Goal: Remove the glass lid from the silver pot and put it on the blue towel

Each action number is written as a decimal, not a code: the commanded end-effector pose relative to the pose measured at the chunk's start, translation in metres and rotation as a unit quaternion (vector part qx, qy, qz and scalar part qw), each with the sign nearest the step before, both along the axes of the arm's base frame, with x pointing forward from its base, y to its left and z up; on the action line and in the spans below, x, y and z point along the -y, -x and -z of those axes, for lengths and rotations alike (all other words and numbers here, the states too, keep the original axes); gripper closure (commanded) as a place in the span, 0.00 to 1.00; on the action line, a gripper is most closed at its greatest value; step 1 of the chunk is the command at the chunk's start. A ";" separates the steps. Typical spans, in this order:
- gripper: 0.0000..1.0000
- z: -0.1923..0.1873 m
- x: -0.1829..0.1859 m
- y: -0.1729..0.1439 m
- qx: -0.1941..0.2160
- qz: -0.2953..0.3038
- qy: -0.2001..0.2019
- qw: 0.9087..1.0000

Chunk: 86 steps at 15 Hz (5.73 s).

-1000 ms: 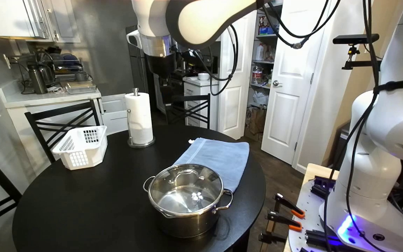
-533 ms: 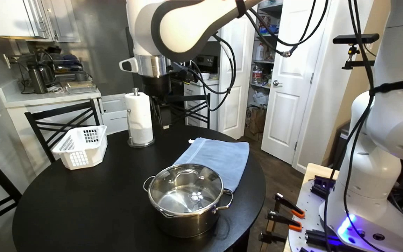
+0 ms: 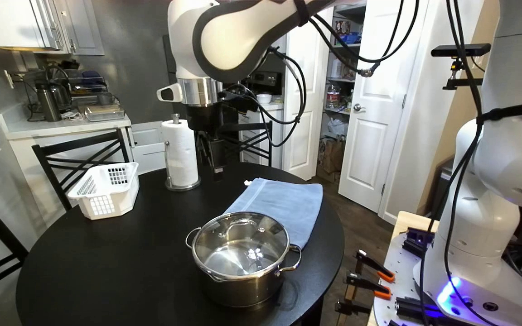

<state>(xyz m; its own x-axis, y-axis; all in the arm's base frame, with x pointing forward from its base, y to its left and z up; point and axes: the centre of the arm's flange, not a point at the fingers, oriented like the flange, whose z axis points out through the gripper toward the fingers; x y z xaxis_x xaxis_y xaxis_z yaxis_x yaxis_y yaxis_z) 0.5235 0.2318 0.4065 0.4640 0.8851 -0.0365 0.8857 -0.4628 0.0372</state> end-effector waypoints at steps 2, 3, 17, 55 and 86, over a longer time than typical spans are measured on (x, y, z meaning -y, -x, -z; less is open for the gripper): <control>0.00 0.014 -0.004 0.003 0.009 0.022 0.008 1.000; 0.00 0.023 -0.002 0.003 0.004 0.028 0.000 1.000; 0.00 0.127 0.011 0.056 -0.049 0.087 0.007 0.995; 0.93 0.066 0.025 0.101 0.066 0.137 0.004 0.988; 0.92 0.170 0.319 -0.016 0.056 0.434 -0.006 0.899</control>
<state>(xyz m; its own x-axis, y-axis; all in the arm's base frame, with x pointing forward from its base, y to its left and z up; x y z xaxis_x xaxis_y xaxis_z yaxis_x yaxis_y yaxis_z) 0.5390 -0.0781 0.2404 0.9774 0.2113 0.0094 0.2095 -0.9730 0.0965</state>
